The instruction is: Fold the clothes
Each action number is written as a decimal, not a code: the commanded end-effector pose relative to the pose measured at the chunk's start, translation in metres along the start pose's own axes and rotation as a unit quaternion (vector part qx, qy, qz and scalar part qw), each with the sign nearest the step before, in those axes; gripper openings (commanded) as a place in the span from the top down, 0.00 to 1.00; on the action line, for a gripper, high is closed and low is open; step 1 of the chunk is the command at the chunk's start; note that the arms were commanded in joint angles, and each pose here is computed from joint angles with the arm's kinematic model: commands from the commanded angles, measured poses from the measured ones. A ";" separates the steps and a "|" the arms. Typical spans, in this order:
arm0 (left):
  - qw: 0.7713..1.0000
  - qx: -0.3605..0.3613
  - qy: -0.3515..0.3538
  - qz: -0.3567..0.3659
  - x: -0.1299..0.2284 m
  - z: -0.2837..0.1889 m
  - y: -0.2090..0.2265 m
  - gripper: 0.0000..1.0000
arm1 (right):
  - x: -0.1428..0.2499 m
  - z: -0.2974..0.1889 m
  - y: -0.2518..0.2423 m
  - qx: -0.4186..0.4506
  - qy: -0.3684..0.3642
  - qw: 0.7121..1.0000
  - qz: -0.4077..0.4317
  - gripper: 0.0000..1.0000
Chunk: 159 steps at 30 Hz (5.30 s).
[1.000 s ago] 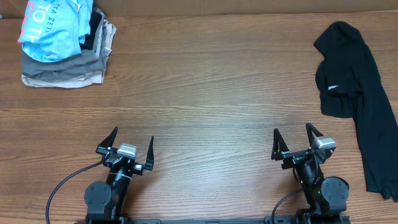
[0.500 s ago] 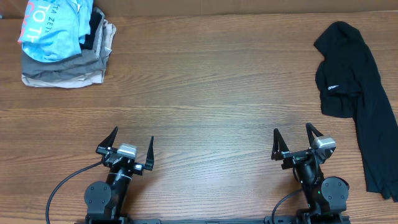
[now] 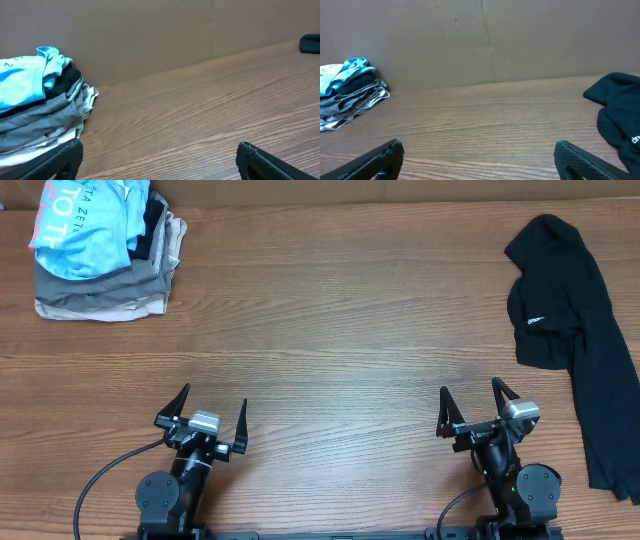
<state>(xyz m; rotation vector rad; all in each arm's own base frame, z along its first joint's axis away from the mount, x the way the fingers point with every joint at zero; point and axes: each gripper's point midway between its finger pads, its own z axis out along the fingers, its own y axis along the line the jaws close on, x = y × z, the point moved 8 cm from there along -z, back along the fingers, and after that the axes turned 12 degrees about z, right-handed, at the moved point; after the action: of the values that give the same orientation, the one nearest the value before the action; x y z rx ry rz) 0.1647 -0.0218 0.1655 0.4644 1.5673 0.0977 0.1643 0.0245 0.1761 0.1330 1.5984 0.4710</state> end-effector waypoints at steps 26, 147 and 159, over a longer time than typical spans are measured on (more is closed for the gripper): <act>1.000 -0.008 -0.002 -0.006 0.000 0.000 0.002 0.00 | 0.002 0.000 -0.001 0.001 -0.003 1.000 -0.002 0.00; 0.916 0.206 0.329 -0.105 -0.128 0.226 0.072 0.07 | -0.044 0.208 -0.257 0.391 0.265 0.848 0.241 0.27; 0.923 0.200 0.314 -0.097 -0.133 0.231 0.072 0.08 | -0.014 0.197 -0.268 0.440 0.295 0.806 0.263 0.38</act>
<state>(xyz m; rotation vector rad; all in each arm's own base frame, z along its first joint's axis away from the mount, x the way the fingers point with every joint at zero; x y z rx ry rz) 0.4020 -0.0522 0.2896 0.5972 2.3152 -0.2897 0.4104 -0.1756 0.0854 1.2305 2.3223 0.1884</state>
